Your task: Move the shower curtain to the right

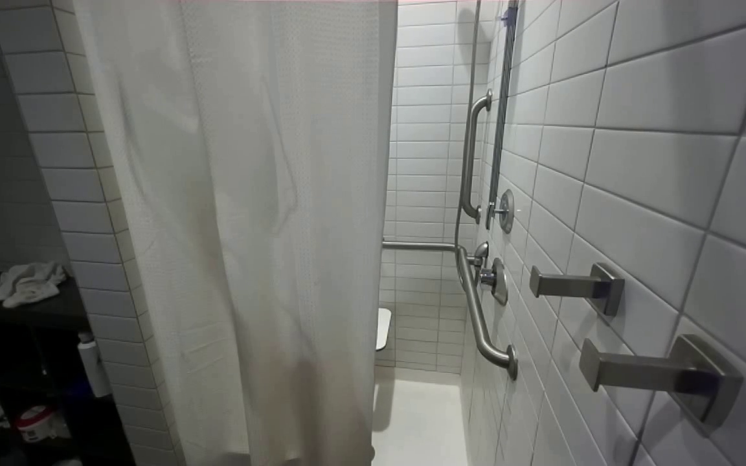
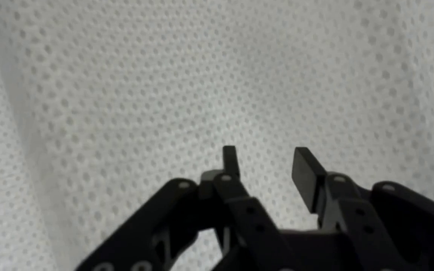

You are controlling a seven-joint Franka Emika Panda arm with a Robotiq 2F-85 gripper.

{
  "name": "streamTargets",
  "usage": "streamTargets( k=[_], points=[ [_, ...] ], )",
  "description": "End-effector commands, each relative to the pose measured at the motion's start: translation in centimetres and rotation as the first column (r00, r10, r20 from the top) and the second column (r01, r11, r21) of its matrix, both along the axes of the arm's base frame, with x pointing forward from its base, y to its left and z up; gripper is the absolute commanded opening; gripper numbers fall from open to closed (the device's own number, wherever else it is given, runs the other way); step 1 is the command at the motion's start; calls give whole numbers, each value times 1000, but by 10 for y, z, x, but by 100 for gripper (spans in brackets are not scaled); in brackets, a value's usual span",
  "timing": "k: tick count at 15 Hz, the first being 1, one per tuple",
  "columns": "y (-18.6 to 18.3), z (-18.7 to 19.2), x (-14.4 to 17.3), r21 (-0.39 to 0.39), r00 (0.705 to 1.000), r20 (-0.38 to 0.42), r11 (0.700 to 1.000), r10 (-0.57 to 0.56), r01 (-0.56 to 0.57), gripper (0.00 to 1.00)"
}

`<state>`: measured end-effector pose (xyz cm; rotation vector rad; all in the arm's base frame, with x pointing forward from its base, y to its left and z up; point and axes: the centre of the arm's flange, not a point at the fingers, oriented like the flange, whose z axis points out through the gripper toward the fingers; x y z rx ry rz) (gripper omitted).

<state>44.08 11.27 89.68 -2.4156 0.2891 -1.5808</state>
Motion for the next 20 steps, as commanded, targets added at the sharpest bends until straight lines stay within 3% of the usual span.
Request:
streamTargets(
  k=[1,3,6,7,10,19,20],
  points=[
    [-4,3,-2,4,1000,-1,1000,-12,12,12],
    [-6,2,-4,2,1000,2,1000,-6,6,1],
    [-12,-1,-5,11,1000,1,1000,-3,3,0],
    [-15,-1,-6,10,1000,0,1000,-3,3,26],
    [-19,-3,-13,2,1000,8,1000,-3,3,37],
    [-36,14,-59,-7,997,66,999,-46,46,98],
    [-38,16,-64,-6,996,75,999,-51,51,100]
  ],
)
